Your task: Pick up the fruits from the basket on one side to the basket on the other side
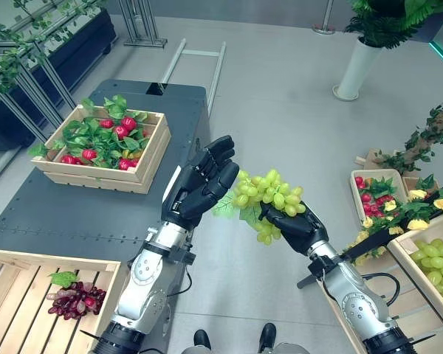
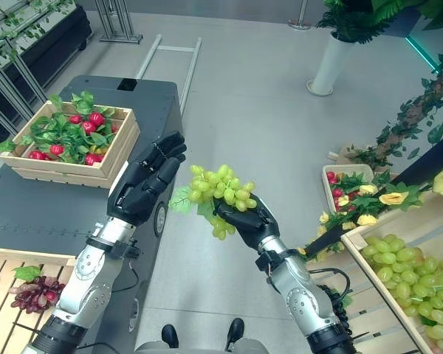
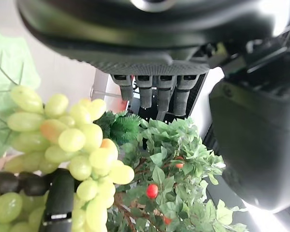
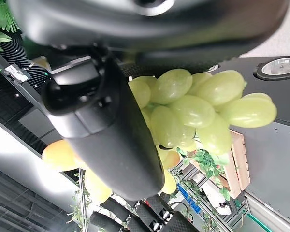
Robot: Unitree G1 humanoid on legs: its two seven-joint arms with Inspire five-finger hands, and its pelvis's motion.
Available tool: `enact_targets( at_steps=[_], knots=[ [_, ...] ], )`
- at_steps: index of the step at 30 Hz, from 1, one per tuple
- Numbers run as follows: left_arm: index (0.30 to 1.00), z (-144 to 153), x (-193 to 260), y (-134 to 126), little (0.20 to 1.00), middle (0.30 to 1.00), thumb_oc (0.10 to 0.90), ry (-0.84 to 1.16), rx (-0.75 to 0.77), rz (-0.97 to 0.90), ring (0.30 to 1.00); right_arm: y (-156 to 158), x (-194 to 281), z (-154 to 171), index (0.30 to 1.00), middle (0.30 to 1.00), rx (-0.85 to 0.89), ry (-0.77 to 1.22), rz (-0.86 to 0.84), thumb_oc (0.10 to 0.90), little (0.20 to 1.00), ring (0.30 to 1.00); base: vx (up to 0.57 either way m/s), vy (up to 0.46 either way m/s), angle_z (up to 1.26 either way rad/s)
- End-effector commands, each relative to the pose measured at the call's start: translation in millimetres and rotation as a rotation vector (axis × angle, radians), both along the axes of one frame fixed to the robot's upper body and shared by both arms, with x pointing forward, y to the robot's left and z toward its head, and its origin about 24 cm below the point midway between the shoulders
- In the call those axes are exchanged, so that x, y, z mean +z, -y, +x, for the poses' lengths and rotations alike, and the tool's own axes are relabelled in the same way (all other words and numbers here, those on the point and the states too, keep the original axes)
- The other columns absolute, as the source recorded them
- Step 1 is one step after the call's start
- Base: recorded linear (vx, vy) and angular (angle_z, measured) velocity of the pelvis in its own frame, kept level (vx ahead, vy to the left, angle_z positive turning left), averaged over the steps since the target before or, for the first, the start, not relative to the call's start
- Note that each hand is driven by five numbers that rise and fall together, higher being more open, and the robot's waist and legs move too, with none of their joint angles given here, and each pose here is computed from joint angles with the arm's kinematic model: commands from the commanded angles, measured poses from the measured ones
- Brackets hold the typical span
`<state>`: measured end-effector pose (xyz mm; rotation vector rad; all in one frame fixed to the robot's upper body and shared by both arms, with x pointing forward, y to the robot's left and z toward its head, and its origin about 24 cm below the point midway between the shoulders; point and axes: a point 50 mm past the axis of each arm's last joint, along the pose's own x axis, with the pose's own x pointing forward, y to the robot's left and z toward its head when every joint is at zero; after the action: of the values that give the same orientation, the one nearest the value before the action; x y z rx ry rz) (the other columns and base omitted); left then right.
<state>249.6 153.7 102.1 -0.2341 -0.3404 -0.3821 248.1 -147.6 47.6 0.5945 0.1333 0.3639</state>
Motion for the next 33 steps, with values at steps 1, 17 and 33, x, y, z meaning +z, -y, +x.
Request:
enact_targets(
  at_steps=[1, 17, 33],
  knots=[
    [0.9, 1, 46, 12, 0.9, 0.9, 0.8, 0.246, -0.097, -0.055, 0.9, 0, 63, 12, 0.3, 0.3, -0.012, 0.357, 0.107, 0.4, 0.3, 0.3, -0.11, -0.077, -0.15],
    [0.9, -3, 49, -1, 0.9, 0.9, 0.8, 0.232, -0.113, -0.064, 0.9, -1, 62, 14, 0.3, 0.3, 0.025, 0.32, 0.122, 0.4, 0.3, 0.3, -0.01, 0.234, -0.76],
    [0.9, 2, 46, 12, 0.9, 0.9, 0.8, 0.197, -0.21, -0.043, 0.9, 4, 57, 13, 0.3, 0.3, 0.002, 0.31, 0.141, 0.4, 0.3, 0.3, -0.07, 0.194, -0.41]
  ],
)
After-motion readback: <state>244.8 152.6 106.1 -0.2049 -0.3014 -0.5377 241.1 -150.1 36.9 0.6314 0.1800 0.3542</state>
